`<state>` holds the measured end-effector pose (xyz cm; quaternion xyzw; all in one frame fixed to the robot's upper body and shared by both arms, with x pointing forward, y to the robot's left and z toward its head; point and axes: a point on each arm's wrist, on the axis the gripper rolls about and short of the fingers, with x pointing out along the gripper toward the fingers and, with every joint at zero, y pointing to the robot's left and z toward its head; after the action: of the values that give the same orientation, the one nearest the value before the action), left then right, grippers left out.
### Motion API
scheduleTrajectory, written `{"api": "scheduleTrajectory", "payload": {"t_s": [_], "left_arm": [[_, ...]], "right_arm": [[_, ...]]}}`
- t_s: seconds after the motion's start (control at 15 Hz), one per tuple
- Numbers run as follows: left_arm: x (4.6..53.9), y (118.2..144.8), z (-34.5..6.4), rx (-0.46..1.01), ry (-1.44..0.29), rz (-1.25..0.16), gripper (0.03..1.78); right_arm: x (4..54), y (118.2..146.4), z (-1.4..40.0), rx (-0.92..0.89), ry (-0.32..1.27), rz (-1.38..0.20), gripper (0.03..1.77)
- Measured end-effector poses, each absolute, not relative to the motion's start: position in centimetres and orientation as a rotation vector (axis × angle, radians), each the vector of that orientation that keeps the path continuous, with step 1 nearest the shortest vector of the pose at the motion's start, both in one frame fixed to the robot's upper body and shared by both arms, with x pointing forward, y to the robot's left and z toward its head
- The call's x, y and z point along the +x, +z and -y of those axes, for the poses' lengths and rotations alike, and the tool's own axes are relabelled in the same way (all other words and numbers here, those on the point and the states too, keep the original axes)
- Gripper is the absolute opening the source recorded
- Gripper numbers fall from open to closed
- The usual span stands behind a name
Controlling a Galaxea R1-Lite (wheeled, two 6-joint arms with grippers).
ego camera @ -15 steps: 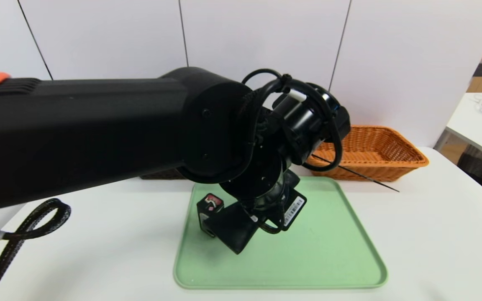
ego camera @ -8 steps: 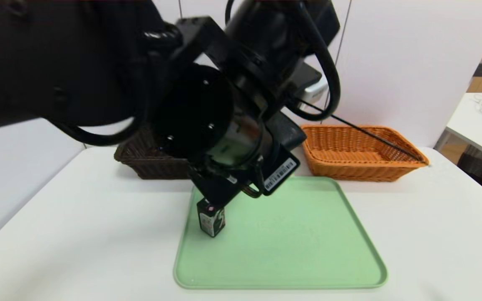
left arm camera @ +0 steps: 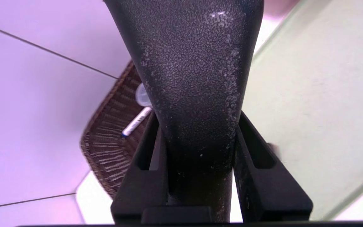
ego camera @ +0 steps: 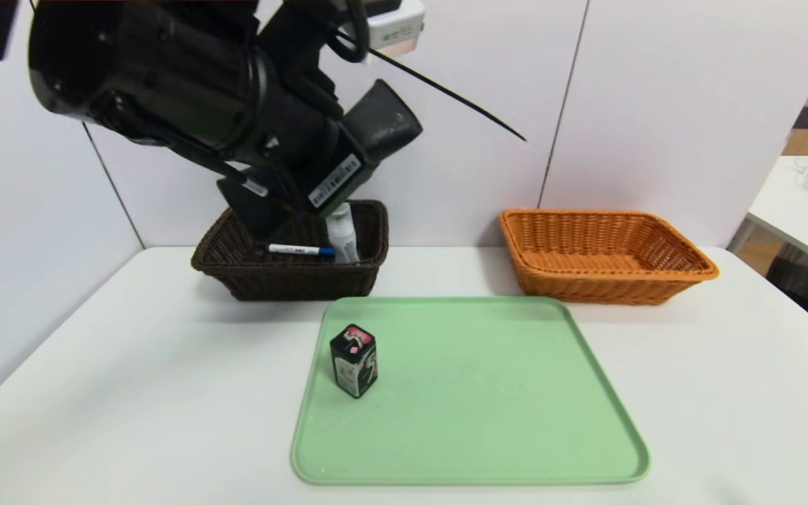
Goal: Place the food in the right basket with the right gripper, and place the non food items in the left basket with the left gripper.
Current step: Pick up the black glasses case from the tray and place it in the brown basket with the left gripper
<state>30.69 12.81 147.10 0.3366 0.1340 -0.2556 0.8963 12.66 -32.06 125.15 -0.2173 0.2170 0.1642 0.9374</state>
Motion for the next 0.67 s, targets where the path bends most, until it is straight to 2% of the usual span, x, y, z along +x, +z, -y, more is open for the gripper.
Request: {"api": "scheduleTrajectory", "payload": {"t_s": [0.33, 0.67], "left_arm": [[32.3, 148.1, -16.7, 0.841, -0.597, -0.208, 0.59], [35.1, 147.6, -20.0, 0.980, -0.602, -0.194, 0.58]], "right_arm": [[12.6, 125.2, 32.1, -0.441, 0.335, -0.442, 1.69], [12.5, 125.0, 32.2, -0.438, 0.332, -0.440, 1.69]]}}
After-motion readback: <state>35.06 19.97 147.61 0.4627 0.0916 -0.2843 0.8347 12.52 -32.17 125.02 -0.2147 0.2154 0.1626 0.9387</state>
